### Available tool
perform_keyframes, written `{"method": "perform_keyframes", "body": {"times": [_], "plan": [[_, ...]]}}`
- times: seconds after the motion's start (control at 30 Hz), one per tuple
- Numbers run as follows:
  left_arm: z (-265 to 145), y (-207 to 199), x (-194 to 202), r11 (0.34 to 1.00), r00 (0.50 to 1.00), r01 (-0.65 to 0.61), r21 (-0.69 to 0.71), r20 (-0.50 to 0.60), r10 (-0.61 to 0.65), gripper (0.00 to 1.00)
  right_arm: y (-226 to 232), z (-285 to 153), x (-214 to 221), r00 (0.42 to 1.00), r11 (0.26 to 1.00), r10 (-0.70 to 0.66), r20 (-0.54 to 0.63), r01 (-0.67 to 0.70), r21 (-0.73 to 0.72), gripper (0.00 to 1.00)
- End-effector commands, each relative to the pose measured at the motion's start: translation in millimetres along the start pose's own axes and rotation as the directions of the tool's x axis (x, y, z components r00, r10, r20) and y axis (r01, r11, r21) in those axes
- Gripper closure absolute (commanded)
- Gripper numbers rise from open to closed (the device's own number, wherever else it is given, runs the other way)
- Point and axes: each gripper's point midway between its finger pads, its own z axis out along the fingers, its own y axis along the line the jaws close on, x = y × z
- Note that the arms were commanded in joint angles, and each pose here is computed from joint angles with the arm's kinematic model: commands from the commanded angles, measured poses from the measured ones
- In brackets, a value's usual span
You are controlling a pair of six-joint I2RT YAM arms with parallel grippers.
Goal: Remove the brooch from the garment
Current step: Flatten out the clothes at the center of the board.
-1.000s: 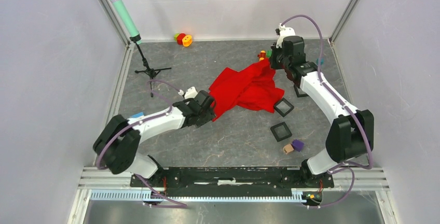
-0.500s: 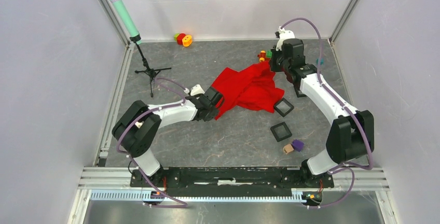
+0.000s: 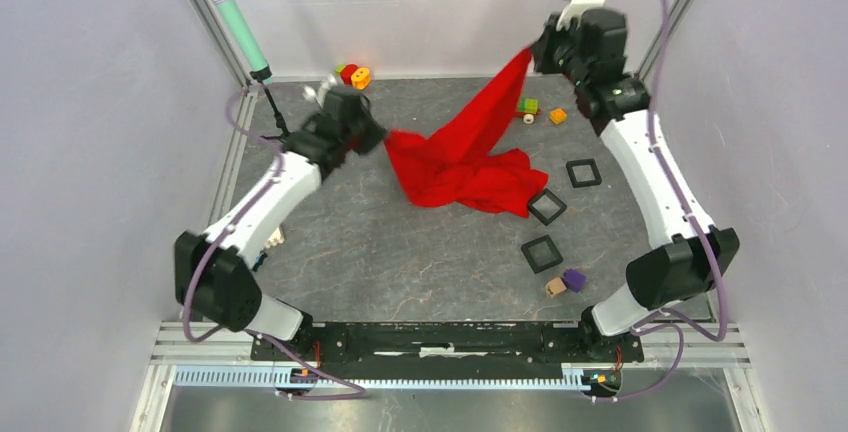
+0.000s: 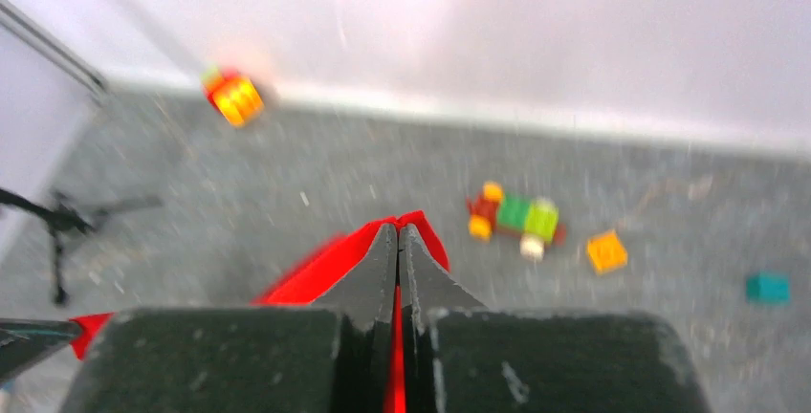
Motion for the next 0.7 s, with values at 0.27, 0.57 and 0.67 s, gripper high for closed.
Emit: {"method": "perform_keyframes", "body": {"times": [0.27, 0.57, 0.67], "plan": [[-356, -104, -183, 0.848, 0.754, -0.403, 0.345, 0.651, 0.094, 0.98, 70, -243, -222, 0.729, 0.959, 0.064, 0.681, 0.143, -0.244, 1.0], [-488, -106, -211, 0.816, 0.587, -0.47, 0.337, 0.81, 0.004, 0.98, 73, -387, -289, 0.479, 0.964, 0.088, 0.873, 0.18, -0.195, 1.0], [-487, -106, -211, 0.817, 0.59, -0.464, 0.344, 0.807, -0.004, 0.98, 74, -387, -285, 0.482, 0.961, 0.109, 0.869, 0.174, -0.217, 1.0]]}}
